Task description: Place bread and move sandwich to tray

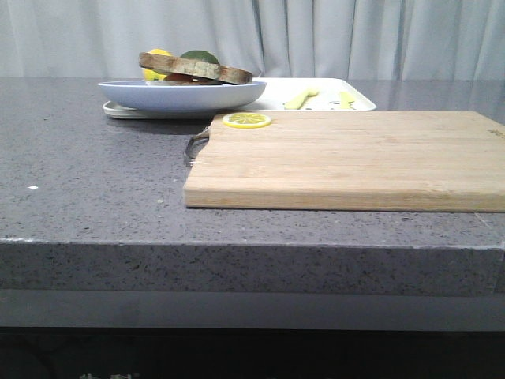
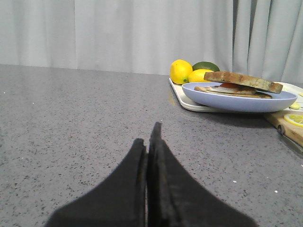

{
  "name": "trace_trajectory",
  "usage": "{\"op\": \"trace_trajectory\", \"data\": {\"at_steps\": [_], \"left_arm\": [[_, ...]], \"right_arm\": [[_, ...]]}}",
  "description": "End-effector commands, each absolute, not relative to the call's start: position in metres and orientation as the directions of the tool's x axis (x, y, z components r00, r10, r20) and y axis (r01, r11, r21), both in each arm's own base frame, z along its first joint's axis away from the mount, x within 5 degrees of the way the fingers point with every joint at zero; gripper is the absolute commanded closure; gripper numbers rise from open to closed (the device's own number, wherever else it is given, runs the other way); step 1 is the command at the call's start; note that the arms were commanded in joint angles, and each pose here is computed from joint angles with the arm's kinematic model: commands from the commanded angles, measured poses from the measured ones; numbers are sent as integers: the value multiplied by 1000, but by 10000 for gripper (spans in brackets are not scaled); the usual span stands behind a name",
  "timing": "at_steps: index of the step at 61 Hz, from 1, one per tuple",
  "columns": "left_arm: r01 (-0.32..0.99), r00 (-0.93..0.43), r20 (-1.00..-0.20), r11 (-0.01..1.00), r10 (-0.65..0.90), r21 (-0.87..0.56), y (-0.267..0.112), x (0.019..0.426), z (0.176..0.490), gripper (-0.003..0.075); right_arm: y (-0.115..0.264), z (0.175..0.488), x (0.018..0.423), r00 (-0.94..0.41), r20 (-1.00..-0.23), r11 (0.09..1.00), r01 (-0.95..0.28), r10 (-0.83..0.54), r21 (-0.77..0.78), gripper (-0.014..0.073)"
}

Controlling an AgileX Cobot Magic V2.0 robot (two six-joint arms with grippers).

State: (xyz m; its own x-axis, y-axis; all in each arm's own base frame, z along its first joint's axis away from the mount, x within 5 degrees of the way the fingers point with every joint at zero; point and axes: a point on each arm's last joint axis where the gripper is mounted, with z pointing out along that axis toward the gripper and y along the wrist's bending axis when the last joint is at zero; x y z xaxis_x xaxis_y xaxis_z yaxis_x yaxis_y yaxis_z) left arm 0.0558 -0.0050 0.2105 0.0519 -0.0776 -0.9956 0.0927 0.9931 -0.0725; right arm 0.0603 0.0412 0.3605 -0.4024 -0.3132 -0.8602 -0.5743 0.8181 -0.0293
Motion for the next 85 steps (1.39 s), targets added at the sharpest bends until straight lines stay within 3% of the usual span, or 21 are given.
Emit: {"op": "trace_trajectory", "data": {"at_steps": [1, 85], "left_arm": [[95, 155, -984, 993, -84, -70, -4, 53, 217, 738], [96, 121, -988, 992, -99, -87, -5, 54, 215, 738]], "right_arm": [[42, 372, 63, -335, -901, 823, -567, -277, -42, 663], [39, 370, 60, -328, -906, 831, -554, -267, -45, 663]]}}
